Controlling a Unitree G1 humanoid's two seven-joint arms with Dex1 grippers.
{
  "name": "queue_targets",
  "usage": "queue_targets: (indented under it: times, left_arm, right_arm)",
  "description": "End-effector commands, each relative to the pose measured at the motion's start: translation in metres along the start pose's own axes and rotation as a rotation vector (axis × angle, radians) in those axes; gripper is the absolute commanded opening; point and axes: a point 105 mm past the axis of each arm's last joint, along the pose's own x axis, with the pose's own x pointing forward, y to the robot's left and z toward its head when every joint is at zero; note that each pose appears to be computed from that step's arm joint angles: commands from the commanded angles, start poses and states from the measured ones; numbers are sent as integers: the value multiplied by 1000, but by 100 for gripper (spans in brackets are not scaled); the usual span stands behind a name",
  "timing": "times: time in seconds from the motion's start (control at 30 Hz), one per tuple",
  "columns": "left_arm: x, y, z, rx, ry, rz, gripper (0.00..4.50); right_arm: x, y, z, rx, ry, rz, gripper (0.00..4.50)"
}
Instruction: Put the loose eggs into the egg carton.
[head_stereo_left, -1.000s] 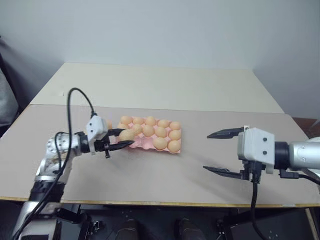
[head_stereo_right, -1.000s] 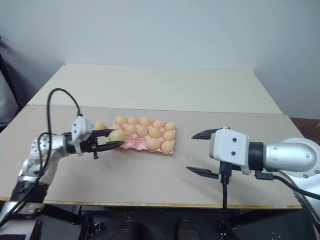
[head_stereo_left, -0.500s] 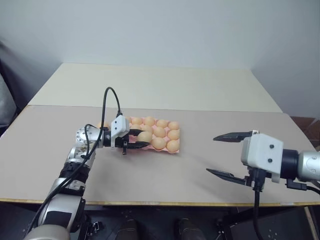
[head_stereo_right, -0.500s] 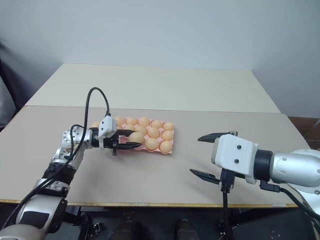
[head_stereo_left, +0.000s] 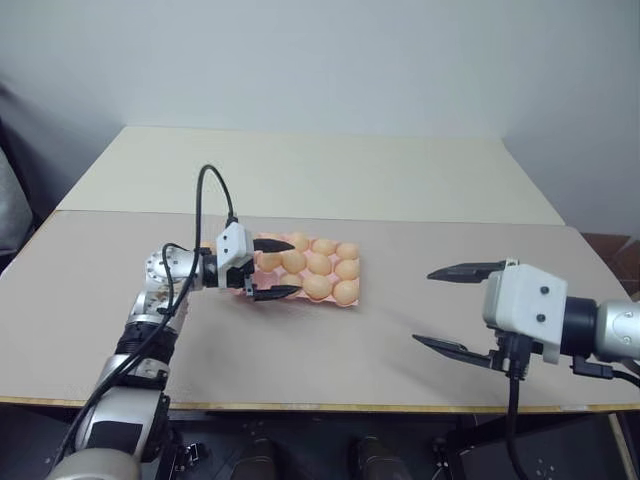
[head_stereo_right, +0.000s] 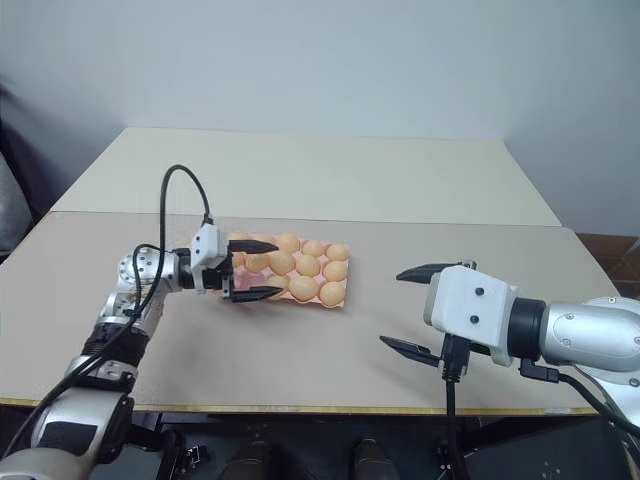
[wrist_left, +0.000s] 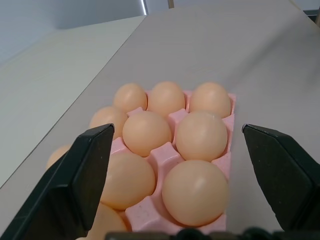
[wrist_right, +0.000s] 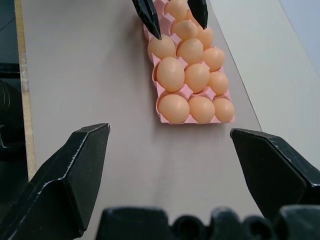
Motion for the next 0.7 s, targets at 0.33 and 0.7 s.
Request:
queue_targets:
  times: [0.33, 0.7]
  left_arm:
    - [-110, -12, 30, -5, 142, 457, 447]
    - [-163, -28, 32, -32, 267, 762, 447]
  right_arm:
    - [18, -4, 17, 13, -190, 136, 450]
    - [49, -11, 15, 21, -237, 217, 450]
